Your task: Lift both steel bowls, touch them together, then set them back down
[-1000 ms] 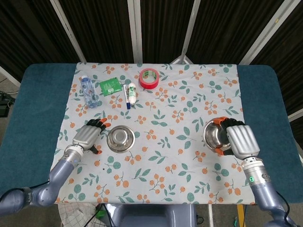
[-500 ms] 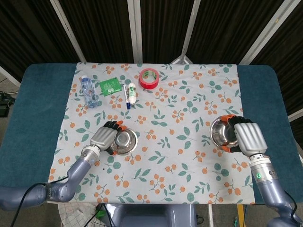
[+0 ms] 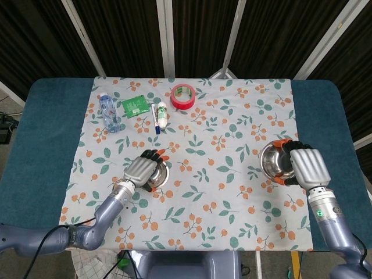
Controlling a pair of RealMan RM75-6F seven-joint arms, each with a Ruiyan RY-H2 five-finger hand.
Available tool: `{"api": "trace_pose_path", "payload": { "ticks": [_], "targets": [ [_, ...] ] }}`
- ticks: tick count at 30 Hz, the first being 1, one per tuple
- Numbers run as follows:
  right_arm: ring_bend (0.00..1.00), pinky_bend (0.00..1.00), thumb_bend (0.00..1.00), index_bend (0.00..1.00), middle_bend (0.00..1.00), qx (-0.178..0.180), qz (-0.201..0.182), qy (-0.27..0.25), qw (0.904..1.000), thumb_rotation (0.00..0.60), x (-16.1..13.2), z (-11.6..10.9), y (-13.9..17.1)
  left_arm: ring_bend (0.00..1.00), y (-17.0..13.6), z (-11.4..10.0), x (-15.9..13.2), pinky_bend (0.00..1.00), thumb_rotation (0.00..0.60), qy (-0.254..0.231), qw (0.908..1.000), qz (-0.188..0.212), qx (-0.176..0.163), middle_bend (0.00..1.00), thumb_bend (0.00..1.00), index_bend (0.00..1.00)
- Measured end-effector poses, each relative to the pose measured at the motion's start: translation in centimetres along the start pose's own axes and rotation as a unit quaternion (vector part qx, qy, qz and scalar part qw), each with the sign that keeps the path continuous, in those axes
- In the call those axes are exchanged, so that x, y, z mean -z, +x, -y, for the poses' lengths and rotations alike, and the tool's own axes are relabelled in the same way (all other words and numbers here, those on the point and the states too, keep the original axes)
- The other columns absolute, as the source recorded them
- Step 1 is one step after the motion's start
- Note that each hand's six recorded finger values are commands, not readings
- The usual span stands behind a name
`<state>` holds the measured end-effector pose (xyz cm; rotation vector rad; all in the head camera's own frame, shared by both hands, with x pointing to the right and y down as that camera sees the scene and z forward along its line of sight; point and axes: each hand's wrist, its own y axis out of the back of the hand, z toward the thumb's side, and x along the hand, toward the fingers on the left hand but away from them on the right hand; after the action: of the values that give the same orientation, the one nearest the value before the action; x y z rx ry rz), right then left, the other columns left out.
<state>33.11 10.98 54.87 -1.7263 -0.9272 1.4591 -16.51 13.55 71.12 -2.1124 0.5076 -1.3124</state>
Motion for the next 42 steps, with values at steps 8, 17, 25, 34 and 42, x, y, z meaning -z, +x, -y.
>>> {"api": "trace_pose_path", "payload": {
  "ticks": [8,17,25,34,42],
  "targets": [
    [0.38,0.33,0.05,0.37,0.31,0.002,0.007,0.001,1.0000,0.600,0.8,-0.1,0.0,0.00,0.2,1.3,-0.2,0.05,0.600,0.005,0.9997,-0.008,0.024,0.00,0.04,0.16],
    [0.38,0.33,0.05,0.37,0.31,0.003,0.019,0.011,0.9997,0.600,1.7,-0.1,-0.1,0.00,0.1,0.4,0.2,0.05,0.600,0.005,0.9997,-0.017,0.016,0.00,0.04,0.16],
    [0.38,0.33,0.05,0.37,0.31,-0.001,0.021,0.013,0.9997,0.600,1.8,0.3,-0.3,0.03,0.3,1.0,0.5,0.13,0.600,0.021,0.9993,-0.024,0.021,0.08,0.04,0.20],
    [0.38,0.33,0.05,0.37,0.31,0.002,0.026,0.018,0.9995,0.600,2.1,0.2,-0.4,0.16,0.4,0.6,0.1,0.29,0.600,0.032,0.9993,-0.018,0.001,0.18,0.06,0.27],
    [0.38,0.33,0.05,0.37,0.31,0.002,0.028,0.018,0.9994,0.600,2.2,0.2,-0.3,0.28,0.1,0.3,0.3,0.41,0.600,0.039,0.9990,-0.021,-0.011,0.31,0.07,0.34]
  ]
}}
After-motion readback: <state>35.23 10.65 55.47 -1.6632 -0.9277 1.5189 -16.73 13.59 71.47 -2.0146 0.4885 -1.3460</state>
